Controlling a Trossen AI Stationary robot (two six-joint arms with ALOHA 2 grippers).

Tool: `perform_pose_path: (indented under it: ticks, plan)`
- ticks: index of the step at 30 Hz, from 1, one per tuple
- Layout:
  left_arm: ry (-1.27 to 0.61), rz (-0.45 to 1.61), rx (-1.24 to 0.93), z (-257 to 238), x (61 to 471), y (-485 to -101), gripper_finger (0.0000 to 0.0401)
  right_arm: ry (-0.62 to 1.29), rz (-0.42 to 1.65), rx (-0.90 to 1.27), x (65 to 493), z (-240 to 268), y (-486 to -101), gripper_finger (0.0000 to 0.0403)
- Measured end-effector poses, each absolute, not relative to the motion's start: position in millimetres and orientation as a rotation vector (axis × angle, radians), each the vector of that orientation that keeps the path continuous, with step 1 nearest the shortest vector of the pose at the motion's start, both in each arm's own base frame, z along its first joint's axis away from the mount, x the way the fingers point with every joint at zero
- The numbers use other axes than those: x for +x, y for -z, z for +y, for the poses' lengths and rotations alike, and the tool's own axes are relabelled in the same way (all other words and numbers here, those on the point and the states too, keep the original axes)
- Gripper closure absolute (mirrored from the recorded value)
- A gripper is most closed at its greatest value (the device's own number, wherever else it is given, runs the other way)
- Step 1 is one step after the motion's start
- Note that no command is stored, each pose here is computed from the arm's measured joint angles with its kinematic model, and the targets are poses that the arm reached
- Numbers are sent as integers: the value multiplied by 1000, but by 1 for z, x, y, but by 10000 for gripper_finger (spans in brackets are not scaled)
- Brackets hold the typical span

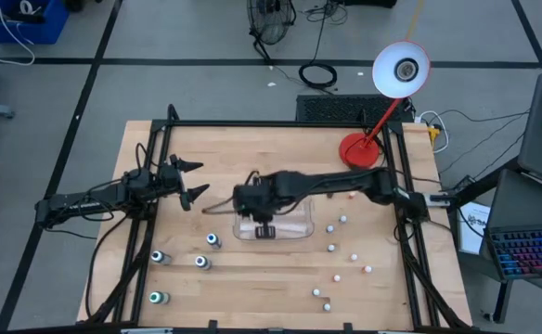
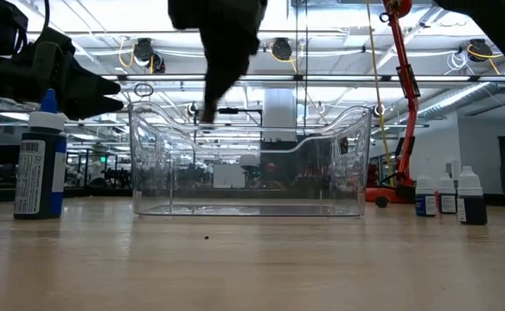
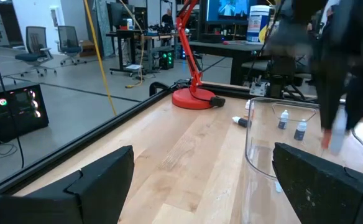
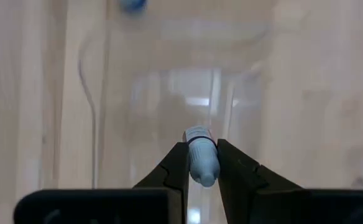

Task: Pick & Place food coloring
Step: Put the small pink food coloring bottle into the transparent bin, then put the small red food coloring bottle into the transparent bin

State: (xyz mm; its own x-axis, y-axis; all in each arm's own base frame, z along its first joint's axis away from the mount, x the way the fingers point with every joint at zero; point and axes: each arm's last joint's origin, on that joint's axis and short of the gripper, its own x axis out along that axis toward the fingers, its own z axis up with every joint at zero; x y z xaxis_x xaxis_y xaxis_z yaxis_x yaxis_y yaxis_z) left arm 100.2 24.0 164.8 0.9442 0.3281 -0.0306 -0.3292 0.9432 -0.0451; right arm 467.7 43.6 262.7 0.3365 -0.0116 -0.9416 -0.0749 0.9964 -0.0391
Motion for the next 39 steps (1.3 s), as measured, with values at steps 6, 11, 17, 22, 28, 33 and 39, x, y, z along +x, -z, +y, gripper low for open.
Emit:
perform_pose_path:
  ticks: [6,11,17,22,28,33,39]
  plan:
    - [-335,23,-50,24,100,-165,22,-45,1335,-92,463,54,-217,357]
    - [-335,23,-50,24,100,-165,22,-28,1422,-82,455,53,-186,357]
    - [-335,23,-50,24,100,-165,22,-12,1454,-67,449,52,-173,357]
    - [-335,23,-50,24,100,-165,22,-5,1460,-62,449,52,-171,321]
    - [-335,23,-50,24,100,-165,22,33,1445,-18,447,52,-178,229]
    - [-335,23,-50,24,100,-165,22,69,1378,36,440,51,-210,202]
    - [-335,23,-50,24,100,-165,22,196,1401,137,404,46,-265,206]
